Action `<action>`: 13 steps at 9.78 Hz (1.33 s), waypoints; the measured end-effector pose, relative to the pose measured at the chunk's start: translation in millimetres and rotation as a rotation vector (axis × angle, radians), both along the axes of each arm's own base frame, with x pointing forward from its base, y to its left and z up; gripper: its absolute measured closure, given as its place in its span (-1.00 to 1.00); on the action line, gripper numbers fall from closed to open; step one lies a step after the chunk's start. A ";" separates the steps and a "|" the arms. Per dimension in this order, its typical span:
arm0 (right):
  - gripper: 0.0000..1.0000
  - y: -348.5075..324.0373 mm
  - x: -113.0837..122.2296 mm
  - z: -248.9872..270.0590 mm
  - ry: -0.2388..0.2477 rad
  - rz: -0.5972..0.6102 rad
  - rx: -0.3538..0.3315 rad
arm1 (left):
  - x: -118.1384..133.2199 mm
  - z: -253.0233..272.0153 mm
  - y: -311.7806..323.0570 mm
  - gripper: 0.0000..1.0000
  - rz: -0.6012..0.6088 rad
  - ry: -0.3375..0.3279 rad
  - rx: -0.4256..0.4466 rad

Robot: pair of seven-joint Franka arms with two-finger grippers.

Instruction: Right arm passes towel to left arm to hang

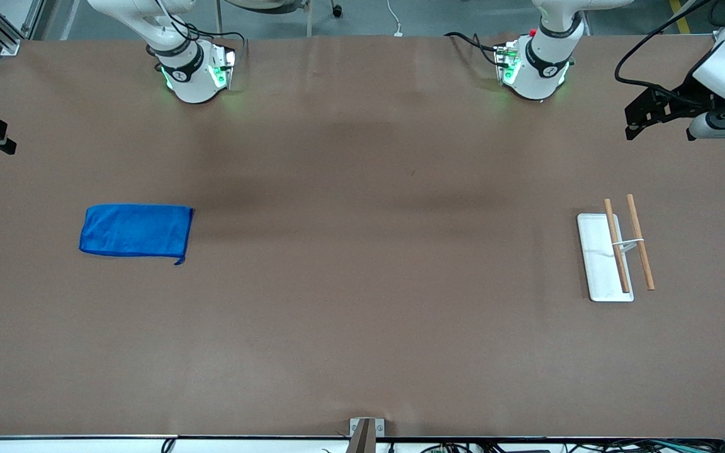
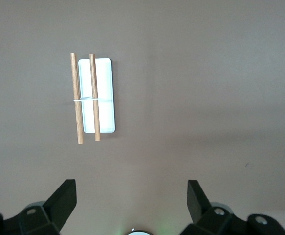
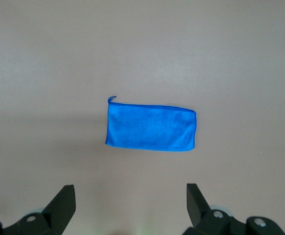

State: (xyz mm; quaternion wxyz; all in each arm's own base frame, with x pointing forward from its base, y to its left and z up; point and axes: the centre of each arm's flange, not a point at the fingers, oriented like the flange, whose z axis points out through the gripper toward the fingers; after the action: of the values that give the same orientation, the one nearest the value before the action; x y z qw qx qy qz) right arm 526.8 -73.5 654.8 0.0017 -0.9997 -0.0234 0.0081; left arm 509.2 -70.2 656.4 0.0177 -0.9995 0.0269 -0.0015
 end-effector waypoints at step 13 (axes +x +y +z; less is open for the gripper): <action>-0.99 -61.5 -1.3 -104.2 0.069 -0.087 0.025 | 3.8 0.3 0.1 -1.00 -0.001 0.007 -0.002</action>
State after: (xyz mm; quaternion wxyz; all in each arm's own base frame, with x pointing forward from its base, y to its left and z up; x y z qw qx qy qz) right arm 525.5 -135.0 550.6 0.0154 -0.9988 0.0202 0.0422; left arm 513.0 -70.0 656.7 0.0168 -0.9995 0.0274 0.0020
